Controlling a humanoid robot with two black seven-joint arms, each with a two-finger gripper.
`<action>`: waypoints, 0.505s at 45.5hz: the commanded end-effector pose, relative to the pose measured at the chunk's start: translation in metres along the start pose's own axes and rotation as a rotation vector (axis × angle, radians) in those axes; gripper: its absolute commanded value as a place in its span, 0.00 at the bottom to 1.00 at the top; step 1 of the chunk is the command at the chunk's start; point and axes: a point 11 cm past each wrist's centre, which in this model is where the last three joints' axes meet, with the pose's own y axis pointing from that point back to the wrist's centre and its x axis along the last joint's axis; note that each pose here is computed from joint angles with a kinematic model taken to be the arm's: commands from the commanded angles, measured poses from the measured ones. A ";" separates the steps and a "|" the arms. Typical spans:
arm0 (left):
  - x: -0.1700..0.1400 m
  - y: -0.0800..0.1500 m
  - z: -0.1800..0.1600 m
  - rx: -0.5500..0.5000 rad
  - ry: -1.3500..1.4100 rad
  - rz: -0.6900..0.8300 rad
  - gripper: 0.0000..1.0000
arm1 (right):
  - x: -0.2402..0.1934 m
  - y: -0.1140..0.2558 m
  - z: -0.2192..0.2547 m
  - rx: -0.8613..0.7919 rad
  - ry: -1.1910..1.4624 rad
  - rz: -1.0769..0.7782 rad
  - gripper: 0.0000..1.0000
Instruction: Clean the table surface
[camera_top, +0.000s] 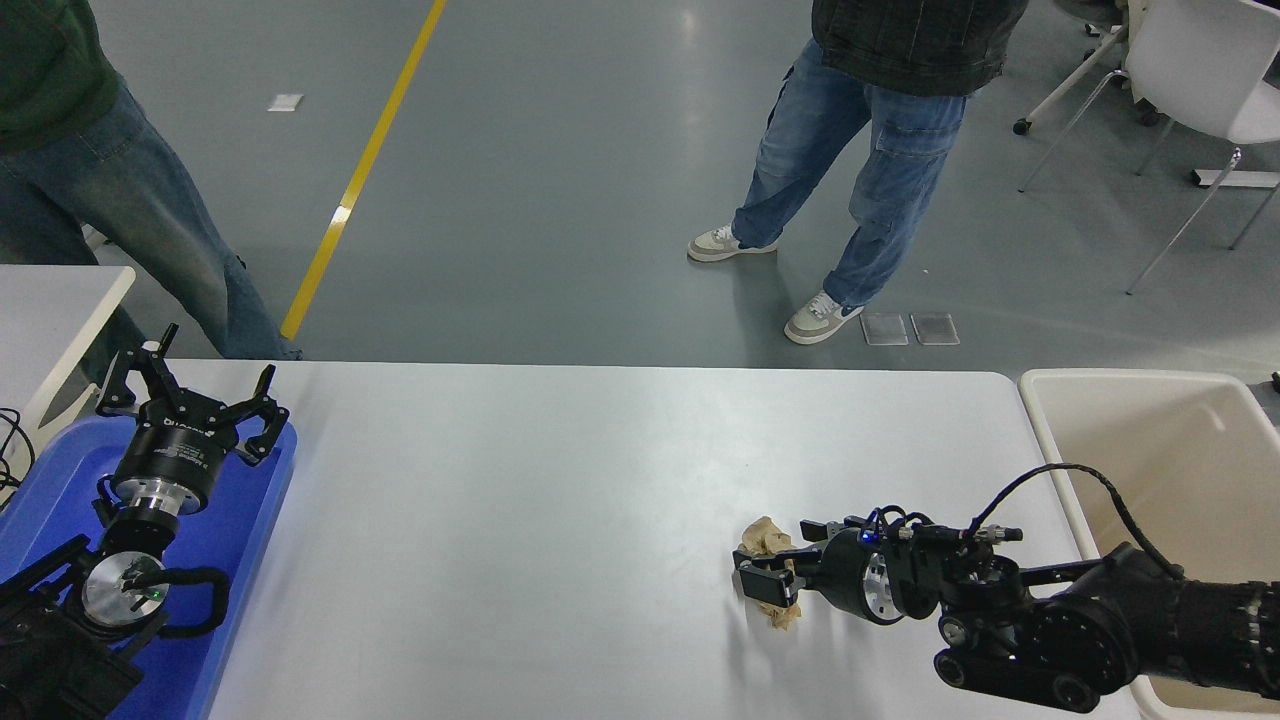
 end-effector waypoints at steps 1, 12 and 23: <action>0.000 0.000 0.000 0.000 0.000 0.000 1.00 | -0.014 -0.004 -0.010 0.019 -0.010 -0.018 0.99; 0.000 0.000 0.000 0.000 0.001 -0.001 1.00 | -0.023 -0.006 -0.007 0.008 0.009 -0.011 0.98; 0.000 0.000 0.000 0.000 0.000 0.000 1.00 | -0.028 -0.004 -0.004 0.022 0.037 0.003 0.44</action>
